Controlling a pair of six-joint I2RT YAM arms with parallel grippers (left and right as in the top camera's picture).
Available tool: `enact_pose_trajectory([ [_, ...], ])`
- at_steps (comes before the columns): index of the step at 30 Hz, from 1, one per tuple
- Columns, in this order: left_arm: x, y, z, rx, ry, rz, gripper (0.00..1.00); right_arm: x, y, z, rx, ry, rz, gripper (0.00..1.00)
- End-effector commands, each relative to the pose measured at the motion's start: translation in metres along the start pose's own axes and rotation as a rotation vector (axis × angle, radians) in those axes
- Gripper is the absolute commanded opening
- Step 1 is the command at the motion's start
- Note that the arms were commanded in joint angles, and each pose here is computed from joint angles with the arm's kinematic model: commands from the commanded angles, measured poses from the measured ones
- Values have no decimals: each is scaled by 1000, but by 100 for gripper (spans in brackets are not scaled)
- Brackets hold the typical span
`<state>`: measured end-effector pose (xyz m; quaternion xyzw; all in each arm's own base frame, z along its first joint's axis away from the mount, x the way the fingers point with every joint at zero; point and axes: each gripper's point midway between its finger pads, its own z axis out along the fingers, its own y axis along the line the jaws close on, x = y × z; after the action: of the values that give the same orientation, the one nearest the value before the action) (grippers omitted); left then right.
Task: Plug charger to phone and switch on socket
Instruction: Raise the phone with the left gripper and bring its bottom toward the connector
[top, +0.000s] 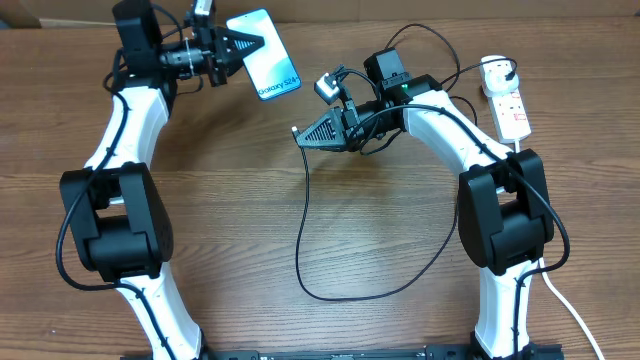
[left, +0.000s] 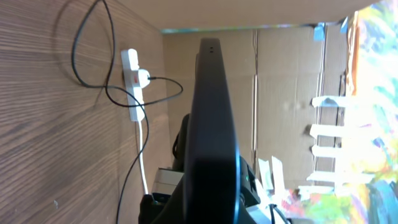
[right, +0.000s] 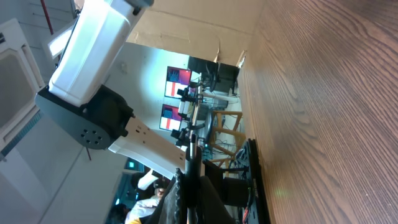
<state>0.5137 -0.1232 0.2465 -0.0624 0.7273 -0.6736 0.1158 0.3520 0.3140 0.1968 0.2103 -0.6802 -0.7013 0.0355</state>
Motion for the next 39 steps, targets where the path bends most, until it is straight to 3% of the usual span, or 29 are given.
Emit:
enact_pose_trajectory([
  [1,8,-9,0,29,50,64,4,-4,31,2,-35,9,-69,4],
  [12,20,10,0,11,74,19,4,-4,31,2,-35,9,-71,4],
  [39,29,10,14,12,104,53,4,-14,34,4,-36,16,-75,4],
])
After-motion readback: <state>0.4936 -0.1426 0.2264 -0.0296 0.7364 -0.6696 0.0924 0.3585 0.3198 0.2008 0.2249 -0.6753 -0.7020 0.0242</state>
